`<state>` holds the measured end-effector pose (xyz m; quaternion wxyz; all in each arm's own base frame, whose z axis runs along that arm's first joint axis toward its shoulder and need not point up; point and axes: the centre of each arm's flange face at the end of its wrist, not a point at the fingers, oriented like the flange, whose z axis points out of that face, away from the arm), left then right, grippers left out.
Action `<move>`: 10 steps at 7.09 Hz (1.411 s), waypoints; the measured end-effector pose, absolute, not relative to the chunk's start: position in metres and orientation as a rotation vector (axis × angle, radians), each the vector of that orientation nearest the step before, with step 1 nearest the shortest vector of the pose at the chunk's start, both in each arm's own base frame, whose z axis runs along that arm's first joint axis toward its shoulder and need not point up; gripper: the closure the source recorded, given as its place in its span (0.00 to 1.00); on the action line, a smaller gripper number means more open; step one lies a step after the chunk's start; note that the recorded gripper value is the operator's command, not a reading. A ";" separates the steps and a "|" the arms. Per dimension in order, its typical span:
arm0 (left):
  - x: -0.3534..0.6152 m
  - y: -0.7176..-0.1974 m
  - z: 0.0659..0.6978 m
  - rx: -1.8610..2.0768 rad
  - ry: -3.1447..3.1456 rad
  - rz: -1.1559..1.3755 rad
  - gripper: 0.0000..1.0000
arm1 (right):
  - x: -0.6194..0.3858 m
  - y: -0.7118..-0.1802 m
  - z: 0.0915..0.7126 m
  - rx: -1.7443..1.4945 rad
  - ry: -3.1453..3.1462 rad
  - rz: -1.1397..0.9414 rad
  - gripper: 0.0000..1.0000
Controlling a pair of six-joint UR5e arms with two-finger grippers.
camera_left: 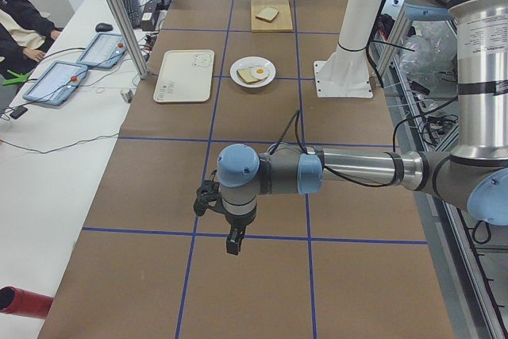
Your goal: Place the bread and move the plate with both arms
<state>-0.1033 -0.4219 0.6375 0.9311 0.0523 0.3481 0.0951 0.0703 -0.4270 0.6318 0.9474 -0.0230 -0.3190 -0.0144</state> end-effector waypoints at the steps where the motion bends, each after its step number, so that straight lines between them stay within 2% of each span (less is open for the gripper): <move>1: -0.103 -0.422 0.636 0.110 0.712 0.196 0.01 | 0.070 -0.427 0.632 -0.048 -0.649 -0.027 0.00; 4: -0.104 -0.428 0.619 0.164 0.699 0.211 0.01 | 0.070 -0.435 0.625 -0.003 -0.648 -0.039 0.00; 7: -0.106 -0.447 0.585 0.403 0.651 0.297 0.01 | 0.065 -0.455 0.601 0.265 -0.662 -0.113 0.00; 10: -0.104 -0.465 0.555 0.634 0.629 0.354 0.01 | 0.016 -0.463 0.567 0.422 -0.801 -0.235 0.00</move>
